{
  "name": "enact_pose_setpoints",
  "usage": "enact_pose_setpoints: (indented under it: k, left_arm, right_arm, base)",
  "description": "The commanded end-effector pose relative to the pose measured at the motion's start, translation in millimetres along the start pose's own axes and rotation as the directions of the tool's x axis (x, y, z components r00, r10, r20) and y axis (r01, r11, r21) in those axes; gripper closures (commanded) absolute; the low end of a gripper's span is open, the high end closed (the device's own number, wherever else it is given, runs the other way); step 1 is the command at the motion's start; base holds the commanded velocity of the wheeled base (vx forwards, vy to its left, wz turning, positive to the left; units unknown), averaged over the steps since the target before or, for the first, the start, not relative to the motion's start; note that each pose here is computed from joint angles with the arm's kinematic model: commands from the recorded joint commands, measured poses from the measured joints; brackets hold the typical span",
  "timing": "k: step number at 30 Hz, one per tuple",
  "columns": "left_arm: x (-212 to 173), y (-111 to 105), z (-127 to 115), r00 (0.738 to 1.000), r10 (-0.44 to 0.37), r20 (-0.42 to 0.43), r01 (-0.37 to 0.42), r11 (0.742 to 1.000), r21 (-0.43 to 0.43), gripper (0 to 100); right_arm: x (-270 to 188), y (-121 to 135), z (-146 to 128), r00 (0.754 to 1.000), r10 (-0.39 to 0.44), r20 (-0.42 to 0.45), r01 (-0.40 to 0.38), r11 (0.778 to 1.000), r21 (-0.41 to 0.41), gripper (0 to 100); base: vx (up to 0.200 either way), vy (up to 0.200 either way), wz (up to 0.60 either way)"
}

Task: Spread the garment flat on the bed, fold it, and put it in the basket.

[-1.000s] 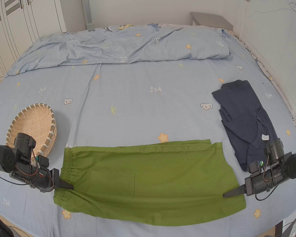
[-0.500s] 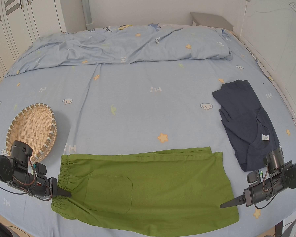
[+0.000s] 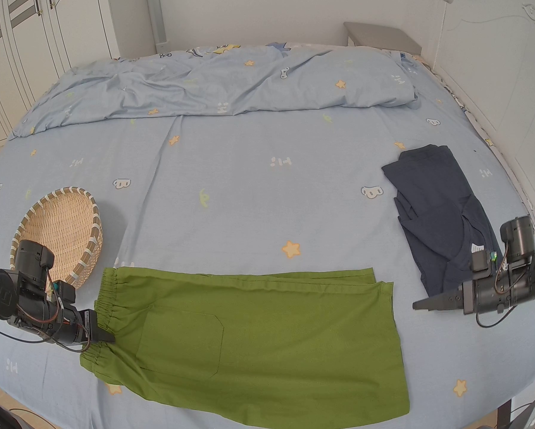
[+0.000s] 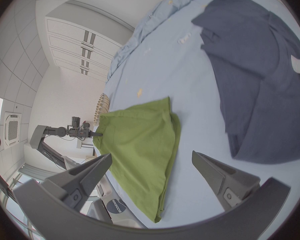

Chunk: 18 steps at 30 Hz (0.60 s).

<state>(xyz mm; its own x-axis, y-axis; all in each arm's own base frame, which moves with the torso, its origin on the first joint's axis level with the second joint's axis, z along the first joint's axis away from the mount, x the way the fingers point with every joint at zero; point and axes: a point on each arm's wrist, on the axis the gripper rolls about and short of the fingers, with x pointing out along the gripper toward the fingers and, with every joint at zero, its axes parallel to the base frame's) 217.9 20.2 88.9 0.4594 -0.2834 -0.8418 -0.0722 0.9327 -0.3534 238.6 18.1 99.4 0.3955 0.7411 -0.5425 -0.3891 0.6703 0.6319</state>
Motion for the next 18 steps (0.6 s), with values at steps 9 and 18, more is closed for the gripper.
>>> enact_pose_setpoints:
  k: [9,18]
  left_arm:
    - [-65.4,-22.9,4.9,0.985,0.013,0.173,-0.023,0.998,0.053,100]
    - [-90.9,-70.9,7.0,0.978,-0.085,0.188,0.048,0.980,0.191,100]
  right_arm:
    - [-30.4,39.2,30.7,0.997,0.013,0.079,-0.006,0.995,-0.096,0]
    - [-27.0,42.9,28.2,0.998,0.014,0.064,-0.008,0.994,-0.105,0]
  base:
    - [0.000,0.000,0.00]
    - [0.000,0.000,0.00]
